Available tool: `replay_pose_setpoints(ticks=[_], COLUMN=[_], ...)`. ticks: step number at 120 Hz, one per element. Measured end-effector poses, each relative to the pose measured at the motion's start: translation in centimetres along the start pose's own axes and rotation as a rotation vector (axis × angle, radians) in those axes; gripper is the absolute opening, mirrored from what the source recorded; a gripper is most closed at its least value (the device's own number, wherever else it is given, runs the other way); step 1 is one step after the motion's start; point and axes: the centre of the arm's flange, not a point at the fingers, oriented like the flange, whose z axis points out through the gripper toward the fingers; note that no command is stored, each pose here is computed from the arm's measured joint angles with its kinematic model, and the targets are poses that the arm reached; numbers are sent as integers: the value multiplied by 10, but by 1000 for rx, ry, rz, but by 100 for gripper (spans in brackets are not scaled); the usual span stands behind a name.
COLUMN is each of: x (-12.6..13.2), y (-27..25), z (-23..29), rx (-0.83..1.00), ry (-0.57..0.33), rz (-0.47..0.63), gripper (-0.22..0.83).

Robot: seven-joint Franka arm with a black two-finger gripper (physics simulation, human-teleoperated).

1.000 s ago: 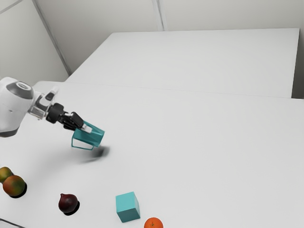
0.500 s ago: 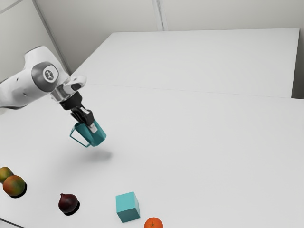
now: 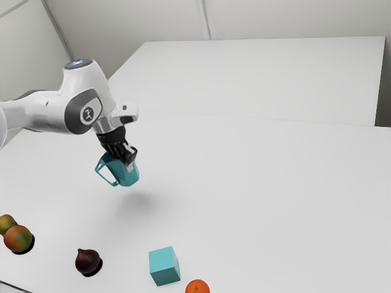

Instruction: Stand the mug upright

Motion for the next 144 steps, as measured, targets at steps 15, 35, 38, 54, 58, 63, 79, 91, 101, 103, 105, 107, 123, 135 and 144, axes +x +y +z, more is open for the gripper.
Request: replay_pose_setpoints(ticks=[15,35,38,54,58,63,79,91,101,103,105,107,123,135,144], x=[-2,-2,-2,-4,-4,-4,-2,-1,0,0,0,0,2,3,4], y=[7,11,12,15,15,16,17,18,18,18,18,18,19,20,21], z=[8,16,17,27,30,32,42,49,56,57,59,60,71,77,80], rx=[43,65,66,67,67,66,64,63,61,61,61,60,59,58,58], ry=[26,58,61,58,55,53,40,30,19,17,14,12,-4,-9,-12], rz=[-35,-94,-103,-146,-155,-167,-200,-221,-237,-239,-242,-245,-262,-271,-277], gripper=[-17,-17,-17,-17,-17,-17,-17,-17,-17,-17,-17,-17,-17,-17,-17])
